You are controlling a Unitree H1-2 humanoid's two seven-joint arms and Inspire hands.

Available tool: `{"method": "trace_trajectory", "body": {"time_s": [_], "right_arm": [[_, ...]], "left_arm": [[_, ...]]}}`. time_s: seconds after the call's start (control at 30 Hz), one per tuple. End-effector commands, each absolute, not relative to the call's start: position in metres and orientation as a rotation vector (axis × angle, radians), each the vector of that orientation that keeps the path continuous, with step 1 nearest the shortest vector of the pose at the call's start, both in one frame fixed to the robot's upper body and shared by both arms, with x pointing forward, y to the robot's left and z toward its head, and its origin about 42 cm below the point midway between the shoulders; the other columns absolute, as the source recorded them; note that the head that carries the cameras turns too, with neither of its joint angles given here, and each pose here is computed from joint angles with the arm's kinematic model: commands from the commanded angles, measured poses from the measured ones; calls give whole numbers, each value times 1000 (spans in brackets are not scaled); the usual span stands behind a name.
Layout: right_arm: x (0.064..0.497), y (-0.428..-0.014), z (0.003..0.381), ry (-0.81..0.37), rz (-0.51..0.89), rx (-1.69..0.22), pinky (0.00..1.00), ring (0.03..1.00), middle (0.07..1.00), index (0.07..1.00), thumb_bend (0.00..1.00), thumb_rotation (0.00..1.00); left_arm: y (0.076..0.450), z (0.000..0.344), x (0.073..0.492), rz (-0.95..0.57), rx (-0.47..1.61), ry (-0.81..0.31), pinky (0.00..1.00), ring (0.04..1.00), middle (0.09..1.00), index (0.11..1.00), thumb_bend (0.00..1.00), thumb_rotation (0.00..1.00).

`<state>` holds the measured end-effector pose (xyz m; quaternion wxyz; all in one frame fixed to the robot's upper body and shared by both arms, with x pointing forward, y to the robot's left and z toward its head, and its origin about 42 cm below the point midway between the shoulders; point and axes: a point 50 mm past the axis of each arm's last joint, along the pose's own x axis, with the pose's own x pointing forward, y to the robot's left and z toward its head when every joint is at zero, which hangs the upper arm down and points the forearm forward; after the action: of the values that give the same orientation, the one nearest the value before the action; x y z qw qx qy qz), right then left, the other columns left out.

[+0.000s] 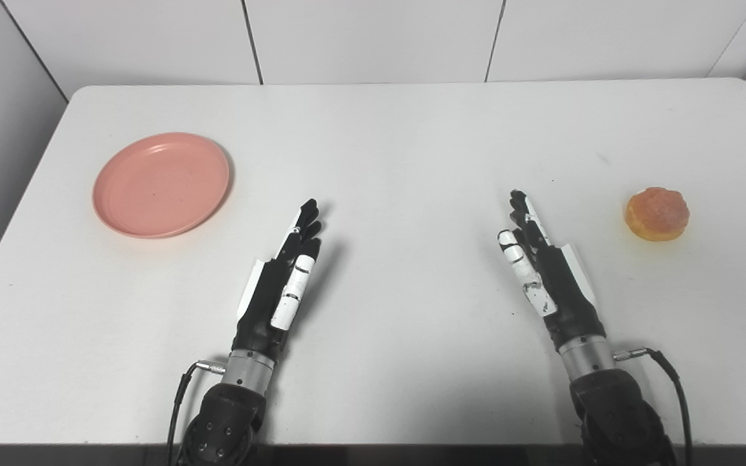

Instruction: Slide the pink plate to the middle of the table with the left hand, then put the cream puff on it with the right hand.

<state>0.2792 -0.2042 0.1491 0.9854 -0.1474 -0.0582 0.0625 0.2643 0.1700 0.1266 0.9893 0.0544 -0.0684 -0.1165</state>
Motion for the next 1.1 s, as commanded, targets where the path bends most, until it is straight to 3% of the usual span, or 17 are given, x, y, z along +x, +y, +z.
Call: {"method": "trace_trajectory", "body": {"time_s": [0.0,0.63,1.07], "right_arm": [[280,-203,160,-169,122,-295,964,990,1000,995,272,1000],[281,-206,157,-166,117,-294,964,989,1000,992,260,1000],[282,-227,135,-164,143,-285,991,1000,1000,1000,248,1000]], "left_arm": [[167,123,260,-244,110,-125,943,976,996,989,472,1000],[165,120,262,-241,95,-120,943,973,994,993,462,1000],[140,95,264,-237,130,-116,917,959,984,983,505,1000]]}}
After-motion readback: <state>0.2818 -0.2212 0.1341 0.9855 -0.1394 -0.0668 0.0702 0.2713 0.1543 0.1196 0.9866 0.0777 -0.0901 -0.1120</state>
